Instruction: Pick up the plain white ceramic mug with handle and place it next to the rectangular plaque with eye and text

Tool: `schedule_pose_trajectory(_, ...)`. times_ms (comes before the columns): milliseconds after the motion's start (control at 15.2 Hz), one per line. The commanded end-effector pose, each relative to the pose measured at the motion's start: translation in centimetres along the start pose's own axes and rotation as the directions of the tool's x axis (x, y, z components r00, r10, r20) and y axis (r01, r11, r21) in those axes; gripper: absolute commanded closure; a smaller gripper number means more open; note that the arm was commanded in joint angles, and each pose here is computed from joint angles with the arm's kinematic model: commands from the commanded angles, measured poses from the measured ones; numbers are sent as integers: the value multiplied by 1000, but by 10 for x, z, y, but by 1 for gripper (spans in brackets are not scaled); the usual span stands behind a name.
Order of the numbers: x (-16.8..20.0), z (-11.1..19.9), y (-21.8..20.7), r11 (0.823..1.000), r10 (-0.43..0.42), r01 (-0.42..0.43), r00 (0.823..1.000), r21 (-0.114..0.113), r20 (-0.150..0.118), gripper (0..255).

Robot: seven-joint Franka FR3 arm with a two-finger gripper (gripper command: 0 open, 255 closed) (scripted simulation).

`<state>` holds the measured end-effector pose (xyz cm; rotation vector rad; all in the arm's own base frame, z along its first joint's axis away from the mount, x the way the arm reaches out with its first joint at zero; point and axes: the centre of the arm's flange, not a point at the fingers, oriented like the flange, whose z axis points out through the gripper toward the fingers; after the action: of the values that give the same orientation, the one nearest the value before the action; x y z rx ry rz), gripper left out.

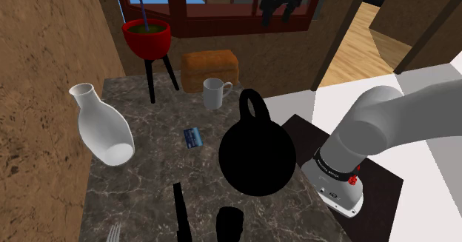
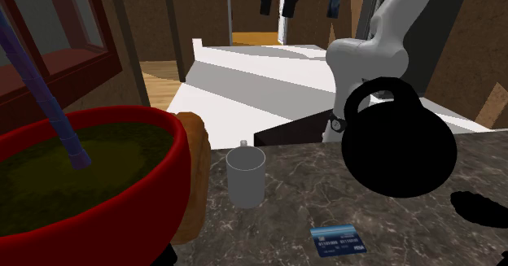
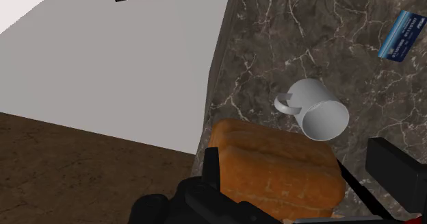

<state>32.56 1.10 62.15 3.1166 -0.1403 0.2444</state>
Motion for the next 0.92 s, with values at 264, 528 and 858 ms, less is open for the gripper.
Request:
schedule_pose_trajectory(264,29,40,-29,1000,13,-13,998,-4,55,0)
schedule_pose_trajectory(528,56,81,-57,1000,26,-26,994,-8,109,0)
schedule_pose_trajectory(858,87,136,-91,999,43,-41,983,-14,177,0)
